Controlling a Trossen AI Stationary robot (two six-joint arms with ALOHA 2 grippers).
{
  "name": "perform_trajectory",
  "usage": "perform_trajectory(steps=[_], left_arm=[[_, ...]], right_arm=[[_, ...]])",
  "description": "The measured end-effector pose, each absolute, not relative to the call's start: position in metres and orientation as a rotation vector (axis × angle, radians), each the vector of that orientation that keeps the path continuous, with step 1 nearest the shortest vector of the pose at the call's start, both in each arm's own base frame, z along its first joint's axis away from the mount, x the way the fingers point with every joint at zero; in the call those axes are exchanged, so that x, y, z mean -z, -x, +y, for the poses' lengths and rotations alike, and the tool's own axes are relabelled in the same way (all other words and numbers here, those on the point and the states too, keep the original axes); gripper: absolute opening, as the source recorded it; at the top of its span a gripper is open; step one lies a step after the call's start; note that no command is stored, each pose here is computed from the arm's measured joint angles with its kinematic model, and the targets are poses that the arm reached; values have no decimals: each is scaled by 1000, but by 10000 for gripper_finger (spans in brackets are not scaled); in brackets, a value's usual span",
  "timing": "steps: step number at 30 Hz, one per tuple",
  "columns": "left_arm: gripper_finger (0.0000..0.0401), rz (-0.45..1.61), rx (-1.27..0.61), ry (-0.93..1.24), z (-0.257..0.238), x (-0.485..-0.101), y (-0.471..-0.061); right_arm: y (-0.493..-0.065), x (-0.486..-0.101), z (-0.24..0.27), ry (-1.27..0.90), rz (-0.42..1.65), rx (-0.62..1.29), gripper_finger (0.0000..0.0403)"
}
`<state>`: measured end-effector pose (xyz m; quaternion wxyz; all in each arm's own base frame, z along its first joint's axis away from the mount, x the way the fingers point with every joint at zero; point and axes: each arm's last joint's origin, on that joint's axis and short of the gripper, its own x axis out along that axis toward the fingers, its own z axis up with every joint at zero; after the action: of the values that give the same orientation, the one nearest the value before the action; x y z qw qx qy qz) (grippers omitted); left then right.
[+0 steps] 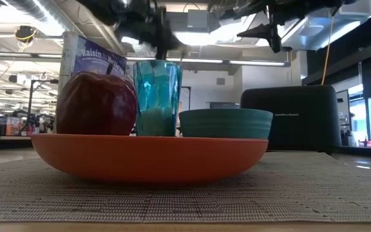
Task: Arrange a breakfast setting
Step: Put the gold spoon on the table mat
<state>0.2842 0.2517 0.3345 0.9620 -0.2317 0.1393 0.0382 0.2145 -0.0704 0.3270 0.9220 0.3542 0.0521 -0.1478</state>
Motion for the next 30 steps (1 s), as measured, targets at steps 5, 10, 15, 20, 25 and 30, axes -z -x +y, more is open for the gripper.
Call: perform_trajectory(steps=[5,10,15,20,25,30], left_arm=[[9,193,235,410,224,-381,-301],[9,56,563,195,181,-423,-321],[10,-105,815,-55,137,-448,-335],[10,-174,890,-170,113,-449,-346],[10,-150,924,-140,111,-444,-351],[10,-151,957,-151,110,-442,-352]], right_arm=[[-220,-336,-69,-664,34,170,193],[-228,-348,-68,-588,-64,-20,193],[-236,-355,-66,-553,-108,-211,193],[-248,-375,-65,-517,-79,-386,193],[-256,-394,-60,-475,-74,-500,193],[-269,-401,-62,-500,21,-576,193]])
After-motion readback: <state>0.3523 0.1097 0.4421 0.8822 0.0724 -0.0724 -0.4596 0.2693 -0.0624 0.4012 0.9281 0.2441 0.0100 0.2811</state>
